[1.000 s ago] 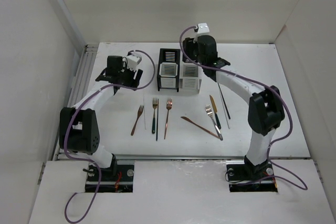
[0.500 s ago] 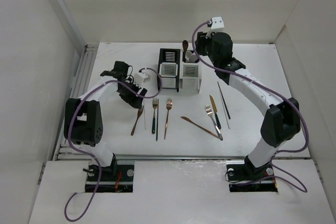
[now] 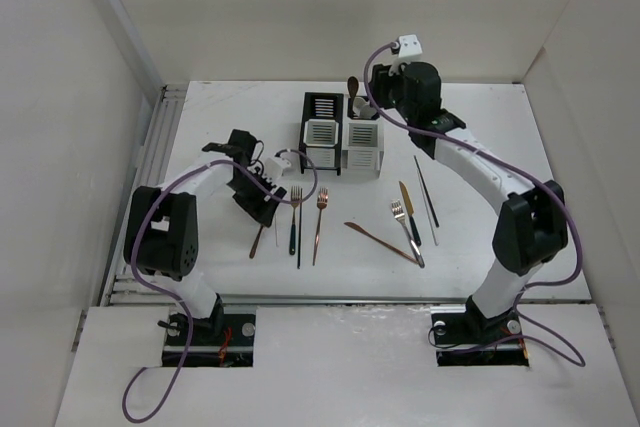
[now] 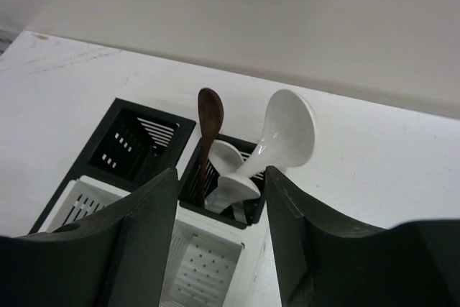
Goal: Sort the eating utensils into containers
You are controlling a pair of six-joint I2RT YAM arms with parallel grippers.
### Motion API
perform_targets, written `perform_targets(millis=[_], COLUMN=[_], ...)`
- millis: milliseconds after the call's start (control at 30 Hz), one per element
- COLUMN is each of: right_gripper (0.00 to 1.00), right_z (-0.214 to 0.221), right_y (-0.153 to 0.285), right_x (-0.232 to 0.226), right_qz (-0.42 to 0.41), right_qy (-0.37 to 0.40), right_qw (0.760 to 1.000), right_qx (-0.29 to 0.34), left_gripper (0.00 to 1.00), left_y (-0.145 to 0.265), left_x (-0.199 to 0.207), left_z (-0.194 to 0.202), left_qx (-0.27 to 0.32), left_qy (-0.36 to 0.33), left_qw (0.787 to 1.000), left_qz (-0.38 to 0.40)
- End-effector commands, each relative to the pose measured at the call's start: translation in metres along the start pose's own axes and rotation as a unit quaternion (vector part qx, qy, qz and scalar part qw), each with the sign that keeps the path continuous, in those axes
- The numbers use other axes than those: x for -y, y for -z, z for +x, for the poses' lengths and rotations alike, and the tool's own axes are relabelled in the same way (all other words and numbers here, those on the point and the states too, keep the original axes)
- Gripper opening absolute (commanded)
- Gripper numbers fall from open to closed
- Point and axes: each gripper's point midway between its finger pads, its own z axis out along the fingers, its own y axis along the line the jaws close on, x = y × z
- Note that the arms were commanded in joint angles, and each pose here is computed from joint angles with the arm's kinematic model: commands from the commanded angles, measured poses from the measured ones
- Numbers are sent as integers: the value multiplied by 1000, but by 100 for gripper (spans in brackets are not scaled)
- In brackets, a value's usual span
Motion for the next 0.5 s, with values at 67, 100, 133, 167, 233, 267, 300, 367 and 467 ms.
perform_targets(millis=[67, 100, 133, 167, 233, 267, 300, 367, 467], right_gripper=[57, 57, 57, 57, 57, 57, 57, 57, 57], right_z=[-17, -16, -19, -12, -13, -9, -12, -10, -11], right_y=[18, 21, 24, 25, 31, 31, 34, 37, 45], right_x=[3, 1, 1, 4, 2, 5, 7, 11, 20], right_qz=[6, 9, 9, 16, 18, 25, 32, 41, 64], right_qy=[0, 1, 0, 2, 3, 3, 3, 4, 5], right_qw=[1000, 1000, 1000, 1000, 1000, 1000, 999, 999, 998], right_qx=[19, 19, 20, 12, 11, 7, 8, 5, 3], left_gripper=[62, 61, 60, 57, 55, 55, 51, 44, 30], left_y=[-6, -8, -12, -14, -19, -20, -22, -25, -29], left_x=[16, 17, 14, 12, 8, 5, -1, -8, -18], left_z=[39, 40, 42, 45, 44, 43, 46, 50, 52], left_qx=[-77, -80, -87, -94, -96, -95, -97, -105, -103], left_qy=[-17, -9, -2, 7, 26, 30, 33, 41, 48], left_qw=[997, 997, 996, 996, 995, 995, 994, 992, 990], left_qz=[2, 4, 0, -3, -14, -22, -38, -60, -88])
